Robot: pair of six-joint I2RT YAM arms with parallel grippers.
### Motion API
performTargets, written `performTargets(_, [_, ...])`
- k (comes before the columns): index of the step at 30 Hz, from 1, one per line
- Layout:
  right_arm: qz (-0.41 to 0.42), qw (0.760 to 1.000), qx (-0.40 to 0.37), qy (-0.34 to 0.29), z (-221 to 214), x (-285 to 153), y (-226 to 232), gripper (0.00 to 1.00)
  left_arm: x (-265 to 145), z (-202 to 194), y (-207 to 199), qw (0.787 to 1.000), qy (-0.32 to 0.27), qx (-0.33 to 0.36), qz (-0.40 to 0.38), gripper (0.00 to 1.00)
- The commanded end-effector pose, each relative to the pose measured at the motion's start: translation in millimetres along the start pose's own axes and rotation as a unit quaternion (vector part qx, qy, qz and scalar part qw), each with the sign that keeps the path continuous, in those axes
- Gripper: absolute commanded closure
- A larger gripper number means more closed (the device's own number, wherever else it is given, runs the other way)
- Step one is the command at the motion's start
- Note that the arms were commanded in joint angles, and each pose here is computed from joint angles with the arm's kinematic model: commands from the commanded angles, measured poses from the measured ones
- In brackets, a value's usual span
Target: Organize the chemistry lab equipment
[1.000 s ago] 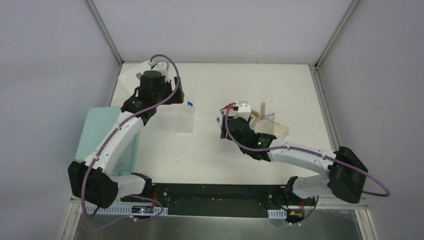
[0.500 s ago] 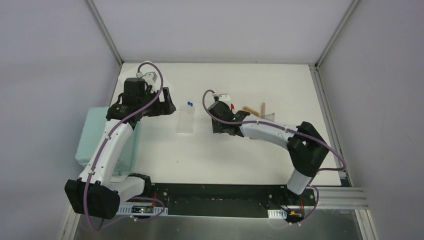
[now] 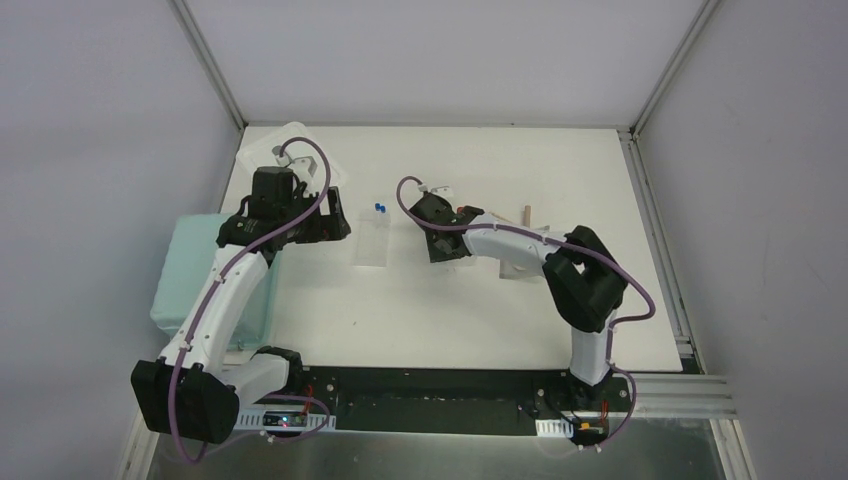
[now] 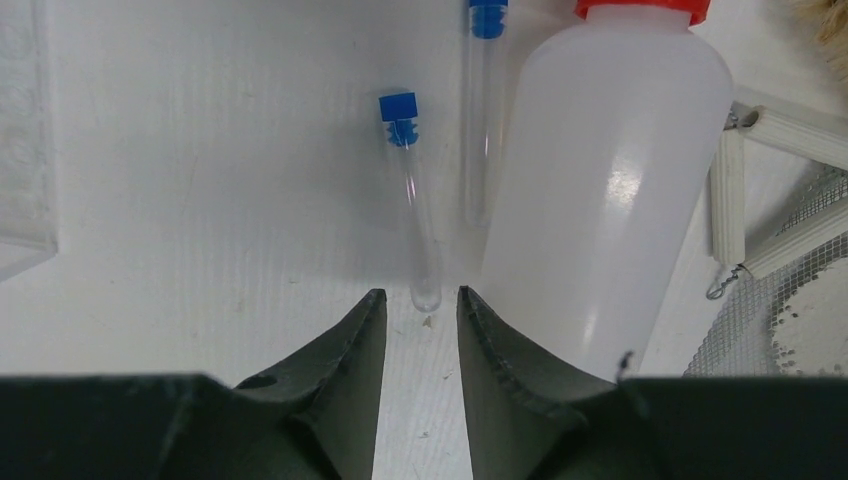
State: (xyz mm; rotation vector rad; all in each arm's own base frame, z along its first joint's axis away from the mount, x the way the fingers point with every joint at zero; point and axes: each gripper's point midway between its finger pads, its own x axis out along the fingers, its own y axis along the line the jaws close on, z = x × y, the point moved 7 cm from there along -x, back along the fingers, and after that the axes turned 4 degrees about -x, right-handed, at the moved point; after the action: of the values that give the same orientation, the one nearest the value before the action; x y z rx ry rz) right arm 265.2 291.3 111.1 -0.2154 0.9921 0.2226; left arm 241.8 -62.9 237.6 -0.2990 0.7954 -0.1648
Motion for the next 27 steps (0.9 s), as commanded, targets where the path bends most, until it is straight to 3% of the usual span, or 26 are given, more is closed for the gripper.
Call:
performTargets(1, [-0.009, 1.000, -0.014, 0.017, 1, 1, -3, 0.66, -6, 8, -1, 0.999, -0.033, 0.010, -0.003, 0.10])
performTargets(27, [0.000, 0.999, -0.030, 0.025, -10, 26, 3, 0.80, -5, 3, -4, 0.999, -0.027, 0.006, -0.019, 0.10])
